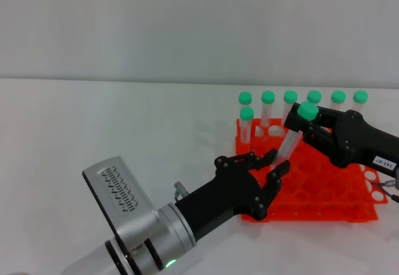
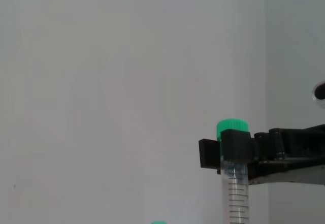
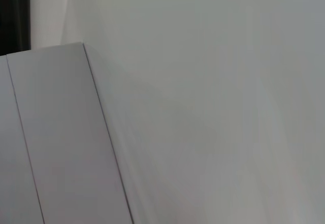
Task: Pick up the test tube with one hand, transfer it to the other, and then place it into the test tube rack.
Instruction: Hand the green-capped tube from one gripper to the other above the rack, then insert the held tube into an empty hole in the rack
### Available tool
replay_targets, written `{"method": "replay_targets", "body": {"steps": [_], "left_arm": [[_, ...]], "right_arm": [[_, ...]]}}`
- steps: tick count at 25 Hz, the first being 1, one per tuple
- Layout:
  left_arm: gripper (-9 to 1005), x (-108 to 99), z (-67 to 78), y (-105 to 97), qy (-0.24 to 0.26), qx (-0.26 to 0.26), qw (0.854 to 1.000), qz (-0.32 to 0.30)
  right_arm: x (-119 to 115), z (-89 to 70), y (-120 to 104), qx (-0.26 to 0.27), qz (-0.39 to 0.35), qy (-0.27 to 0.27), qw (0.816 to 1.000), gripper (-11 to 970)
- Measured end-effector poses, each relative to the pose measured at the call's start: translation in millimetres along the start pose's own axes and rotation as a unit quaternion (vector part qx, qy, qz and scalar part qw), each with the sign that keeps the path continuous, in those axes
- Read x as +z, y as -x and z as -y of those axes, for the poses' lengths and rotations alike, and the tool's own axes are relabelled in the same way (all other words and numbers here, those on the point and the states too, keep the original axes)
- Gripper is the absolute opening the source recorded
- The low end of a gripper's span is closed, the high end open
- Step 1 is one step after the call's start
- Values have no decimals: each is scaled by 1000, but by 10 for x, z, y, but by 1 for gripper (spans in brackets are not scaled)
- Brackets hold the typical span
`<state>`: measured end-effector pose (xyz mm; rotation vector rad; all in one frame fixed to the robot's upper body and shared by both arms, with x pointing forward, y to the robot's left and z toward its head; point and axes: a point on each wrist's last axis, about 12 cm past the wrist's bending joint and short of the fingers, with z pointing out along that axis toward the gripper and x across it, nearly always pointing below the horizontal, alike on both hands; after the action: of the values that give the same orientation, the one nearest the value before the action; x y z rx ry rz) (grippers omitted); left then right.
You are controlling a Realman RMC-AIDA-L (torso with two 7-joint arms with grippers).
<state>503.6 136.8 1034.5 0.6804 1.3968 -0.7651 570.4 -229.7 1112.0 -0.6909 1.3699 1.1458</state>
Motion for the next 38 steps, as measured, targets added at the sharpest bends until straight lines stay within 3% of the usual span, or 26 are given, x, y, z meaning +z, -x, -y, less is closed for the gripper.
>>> {"method": "replay_targets", "body": {"steps": [11,16,22,29,34,38], "left_arm": [[316,0,-12,-46,4,1,1000,-20],[451,-104,-33,-80,27,-8,999,-19],[554,-513,-63,-123,120,-8,992,20],[769,-1144,-59,-160,235,9,970,58],[842,-1377,-98,-178,291,10,955,61],[869,-1450,-131,-186,313,10,948,60]], "right_arm": [[41,-9,6,-11,6,3,1000,206],[103,12,35,-33,21,-8,999,207],[299,81,-13,-58,8,-48,997,208],[572,66,-141,-118,8,-104,987,209],[593,109,-201,-139,-16,-148,979,210],[667,162,-208,-154,-40,-166,973,210]]}}
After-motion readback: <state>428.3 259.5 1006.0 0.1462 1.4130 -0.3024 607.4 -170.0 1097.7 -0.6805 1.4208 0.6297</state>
